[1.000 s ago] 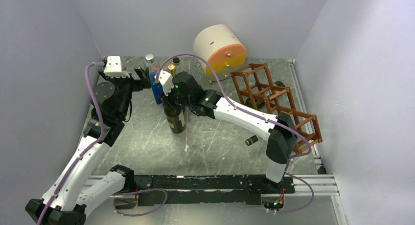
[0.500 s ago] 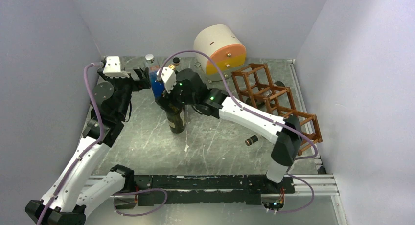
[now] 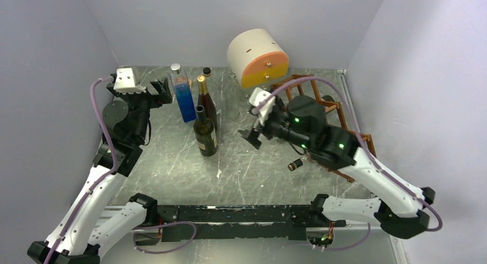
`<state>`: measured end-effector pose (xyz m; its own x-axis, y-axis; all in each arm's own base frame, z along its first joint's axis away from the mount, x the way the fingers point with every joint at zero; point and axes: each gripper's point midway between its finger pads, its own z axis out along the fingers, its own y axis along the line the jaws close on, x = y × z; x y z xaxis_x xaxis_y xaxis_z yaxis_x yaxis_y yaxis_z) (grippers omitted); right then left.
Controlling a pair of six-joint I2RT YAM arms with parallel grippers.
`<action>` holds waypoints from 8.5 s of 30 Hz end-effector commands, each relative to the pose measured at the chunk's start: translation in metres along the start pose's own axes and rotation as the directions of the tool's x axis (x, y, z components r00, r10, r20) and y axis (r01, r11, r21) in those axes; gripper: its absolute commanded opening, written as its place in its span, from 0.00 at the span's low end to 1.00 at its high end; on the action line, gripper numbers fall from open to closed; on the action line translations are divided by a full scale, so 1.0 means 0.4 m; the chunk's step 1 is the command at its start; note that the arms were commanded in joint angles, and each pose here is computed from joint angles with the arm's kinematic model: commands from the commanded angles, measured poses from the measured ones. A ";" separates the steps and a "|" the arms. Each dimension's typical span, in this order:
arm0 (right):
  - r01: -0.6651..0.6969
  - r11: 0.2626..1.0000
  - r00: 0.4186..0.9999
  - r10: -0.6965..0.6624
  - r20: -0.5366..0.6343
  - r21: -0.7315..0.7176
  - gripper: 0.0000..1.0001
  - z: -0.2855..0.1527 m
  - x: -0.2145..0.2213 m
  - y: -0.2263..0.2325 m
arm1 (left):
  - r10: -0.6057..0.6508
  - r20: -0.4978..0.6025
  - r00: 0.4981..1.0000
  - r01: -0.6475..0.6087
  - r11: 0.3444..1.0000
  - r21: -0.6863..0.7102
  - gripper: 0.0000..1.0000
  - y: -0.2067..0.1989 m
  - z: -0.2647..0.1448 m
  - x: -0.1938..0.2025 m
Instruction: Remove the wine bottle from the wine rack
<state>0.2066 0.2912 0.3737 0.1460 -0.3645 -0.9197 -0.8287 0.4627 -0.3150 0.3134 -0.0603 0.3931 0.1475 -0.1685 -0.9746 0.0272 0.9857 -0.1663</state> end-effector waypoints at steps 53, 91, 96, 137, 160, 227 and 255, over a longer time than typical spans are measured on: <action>0.606 0.584 0.080 -0.720 -0.689 -0.540 0.70 -0.289 0.896 -0.036 | -0.018 0.027 0.999 0.017 1.000 0.018 0.94 -0.013 0.000 -0.024; 0.580 0.527 0.118 -0.808 -0.577 -0.620 0.00 -0.211 0.850 0.043 | -0.013 0.023 1.000 0.013 1.000 0.026 0.94 -0.019 0.000 -0.020; 0.578 0.565 0.116 -0.772 -0.626 -0.589 0.00 -0.198 0.830 0.045 | -0.013 0.022 1.000 0.012 1.000 0.026 0.94 -0.018 0.001 -0.020; 0.309 0.949 0.877 -0.308 -0.369 -0.057 0.00 0.051 0.231 0.228 | -0.017 0.011 1.000 0.016 0.999 0.039 0.94 -0.026 0.004 -0.011; -0.171 0.979 0.981 0.180 -0.077 0.110 0.00 0.234 0.089 -0.167 | -0.009 -0.007 1.000 0.009 0.999 0.037 0.94 -0.029 0.014 0.005; -0.068 0.995 0.994 0.074 -0.081 0.075 1.00 0.117 -0.006 -0.189 | -0.010 0.003 1.000 0.010 1.000 0.023 0.94 -0.021 0.009 -0.002; 0.682 0.687 0.479 -0.679 -0.557 -0.251 0.90 0.036 0.705 -0.144 | -0.068 0.086 0.994 0.065 0.997 0.032 0.94 -0.009 -0.042 -0.082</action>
<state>0.2815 0.1743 0.1347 0.2958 -0.9239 -0.2428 -0.6708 -0.0199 -0.7414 0.3028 -0.0608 0.4036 0.1763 -0.2038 -0.9630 0.0513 0.9789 -0.1978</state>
